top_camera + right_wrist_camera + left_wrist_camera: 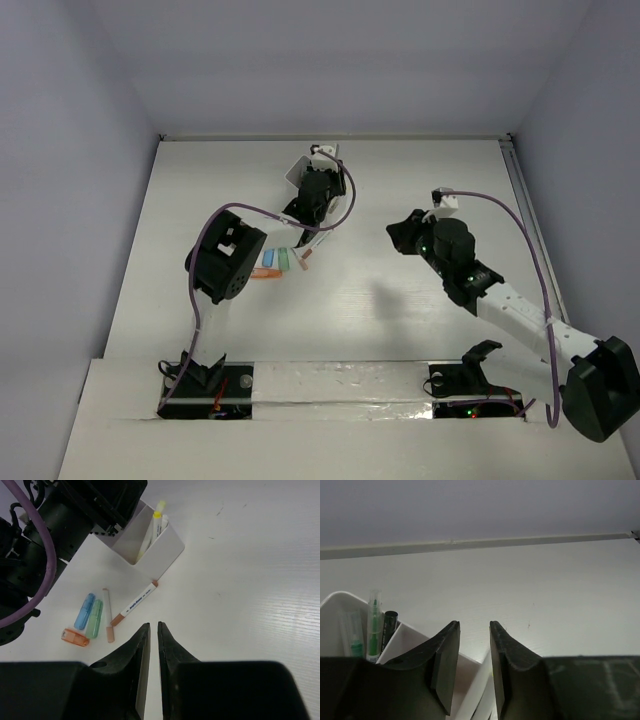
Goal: Sort the stationery into containers
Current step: Place the pen in the storage box, then pick up the pen from the center of the board, then place the pen in the storage box.
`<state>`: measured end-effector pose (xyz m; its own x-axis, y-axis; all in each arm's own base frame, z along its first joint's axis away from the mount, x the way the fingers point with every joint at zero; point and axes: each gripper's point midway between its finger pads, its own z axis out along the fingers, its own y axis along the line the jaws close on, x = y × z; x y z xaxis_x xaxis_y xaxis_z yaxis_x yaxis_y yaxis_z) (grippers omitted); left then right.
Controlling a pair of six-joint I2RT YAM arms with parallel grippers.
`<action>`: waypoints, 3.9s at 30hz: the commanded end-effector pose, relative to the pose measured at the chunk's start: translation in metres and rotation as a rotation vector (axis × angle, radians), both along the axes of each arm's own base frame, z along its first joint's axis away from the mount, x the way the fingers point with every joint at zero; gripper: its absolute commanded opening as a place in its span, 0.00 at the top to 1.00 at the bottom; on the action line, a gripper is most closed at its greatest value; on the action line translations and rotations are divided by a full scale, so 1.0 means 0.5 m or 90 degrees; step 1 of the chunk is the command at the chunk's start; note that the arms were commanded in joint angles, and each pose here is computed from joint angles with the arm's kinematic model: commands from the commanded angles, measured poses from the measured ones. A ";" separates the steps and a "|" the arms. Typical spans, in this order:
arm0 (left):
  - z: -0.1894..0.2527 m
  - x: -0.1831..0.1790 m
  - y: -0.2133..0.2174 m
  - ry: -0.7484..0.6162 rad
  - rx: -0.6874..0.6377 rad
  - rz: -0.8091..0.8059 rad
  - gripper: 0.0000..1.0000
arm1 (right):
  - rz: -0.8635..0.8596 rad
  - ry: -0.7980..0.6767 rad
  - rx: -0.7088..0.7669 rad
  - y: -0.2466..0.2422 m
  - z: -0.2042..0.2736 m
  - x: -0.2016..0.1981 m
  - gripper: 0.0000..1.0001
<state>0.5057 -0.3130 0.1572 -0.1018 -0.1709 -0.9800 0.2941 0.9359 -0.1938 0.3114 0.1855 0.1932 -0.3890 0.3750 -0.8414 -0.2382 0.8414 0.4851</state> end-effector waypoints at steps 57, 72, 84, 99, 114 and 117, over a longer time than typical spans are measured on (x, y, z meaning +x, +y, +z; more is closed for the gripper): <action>0.316 -0.564 0.357 0.005 -0.277 -0.012 0.98 | 0.356 0.207 -0.396 0.481 -0.279 0.104 0.67; 0.295 -0.557 0.347 0.013 -0.267 -0.015 0.98 | 0.351 0.224 -0.425 0.498 -0.338 0.130 0.68; 0.296 -0.558 0.350 0.011 -0.271 -0.012 0.98 | 0.330 0.198 -0.464 0.491 -0.341 0.129 0.99; 0.282 -0.555 0.337 0.025 -0.272 -0.022 0.98 | 0.153 -0.085 -0.126 0.481 0.093 0.182 1.00; 0.161 -0.534 0.220 0.110 -0.246 -0.138 0.99 | -0.157 -0.147 0.011 0.189 0.126 0.391 1.00; 0.149 -0.531 0.202 0.113 -0.233 -0.160 0.99 | -0.164 -0.142 -0.002 0.193 0.104 0.405 1.00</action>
